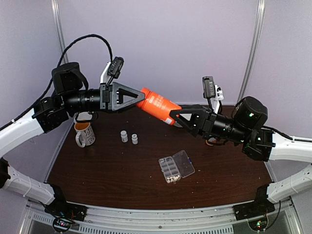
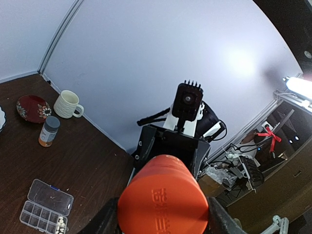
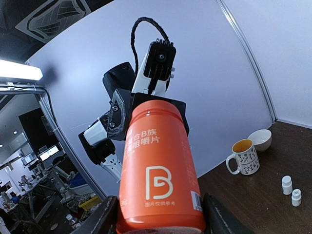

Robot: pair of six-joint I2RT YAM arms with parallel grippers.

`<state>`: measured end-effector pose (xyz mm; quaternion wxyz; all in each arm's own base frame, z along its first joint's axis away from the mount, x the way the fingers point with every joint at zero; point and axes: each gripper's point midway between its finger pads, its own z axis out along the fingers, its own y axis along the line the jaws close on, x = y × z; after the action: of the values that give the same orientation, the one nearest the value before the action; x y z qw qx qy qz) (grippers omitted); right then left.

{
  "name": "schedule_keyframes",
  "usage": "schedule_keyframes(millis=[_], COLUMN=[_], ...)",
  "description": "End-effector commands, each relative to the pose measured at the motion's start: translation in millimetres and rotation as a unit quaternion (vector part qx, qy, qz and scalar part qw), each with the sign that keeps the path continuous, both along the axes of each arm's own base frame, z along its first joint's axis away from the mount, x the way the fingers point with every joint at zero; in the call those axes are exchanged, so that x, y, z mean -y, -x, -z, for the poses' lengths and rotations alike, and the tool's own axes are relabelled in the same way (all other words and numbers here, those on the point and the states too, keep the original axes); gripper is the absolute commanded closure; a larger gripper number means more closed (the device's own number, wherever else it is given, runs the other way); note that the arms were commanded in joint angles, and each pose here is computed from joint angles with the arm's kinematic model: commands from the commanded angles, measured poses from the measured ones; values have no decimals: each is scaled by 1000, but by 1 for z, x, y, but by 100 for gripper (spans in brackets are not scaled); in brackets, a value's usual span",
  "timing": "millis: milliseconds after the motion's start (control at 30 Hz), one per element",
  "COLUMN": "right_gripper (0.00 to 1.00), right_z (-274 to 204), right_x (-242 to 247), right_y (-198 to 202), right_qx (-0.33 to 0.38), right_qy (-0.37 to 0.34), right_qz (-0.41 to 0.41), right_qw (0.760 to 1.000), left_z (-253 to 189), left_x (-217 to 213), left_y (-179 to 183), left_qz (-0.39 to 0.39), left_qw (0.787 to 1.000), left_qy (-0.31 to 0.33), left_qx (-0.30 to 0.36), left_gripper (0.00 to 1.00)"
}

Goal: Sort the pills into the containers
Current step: Pass from the left arm to the right

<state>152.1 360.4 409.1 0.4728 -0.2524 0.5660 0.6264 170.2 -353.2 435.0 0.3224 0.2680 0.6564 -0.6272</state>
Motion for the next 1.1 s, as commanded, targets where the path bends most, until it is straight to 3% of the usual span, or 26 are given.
schedule_keyframes(millis=[0,133,167,267,333,433,533,600,667,733,1067], right_gripper=[49,55,52,29,26,28,43,39,24,17,23], right_z=[-8,-3,-3,0,1,2,0,-2,-2,-3,-10], right_x=[1,1,0,-3,-5,-4,-2,1,2,2,2], right_y=[4,2,3,4,5,5,5,5,5,5,2], right_qx=[14,15,16,15,15,15,20,22,21,20,9], right_qy=[-11,-5,-4,4,6,6,1,-4,-6,-8,-21], right_qz=[-10,-7,-8,-17,-20,-20,-18,-15,-14,-14,-13], right_qw=[1000,1000,1000,1000,1000,1000,1000,1000,1000,1000,1000], left_z=[-16,-15,-14,-20,-21,-22,-21,-21,-18,-17,-18], left_x=[-5,-4,-4,-3,-3,-3,-3,-3,-2,-1,-1], left_y=[0,0,0,1,1,0,1,1,0,0,1], left_qz=[-4,-3,-1,0,1,1,3,3,3,4,7], left_qw=[999,999,1000,999,999,999,999,999,999,999,999], left_qy=[29,28,27,38,39,40,40,40,38,37,42], left_qx=[21,16,15,25,25,25,25,23,21,19,19], left_gripper=[81,82,82,82,82,82,82,82,82,82,82])
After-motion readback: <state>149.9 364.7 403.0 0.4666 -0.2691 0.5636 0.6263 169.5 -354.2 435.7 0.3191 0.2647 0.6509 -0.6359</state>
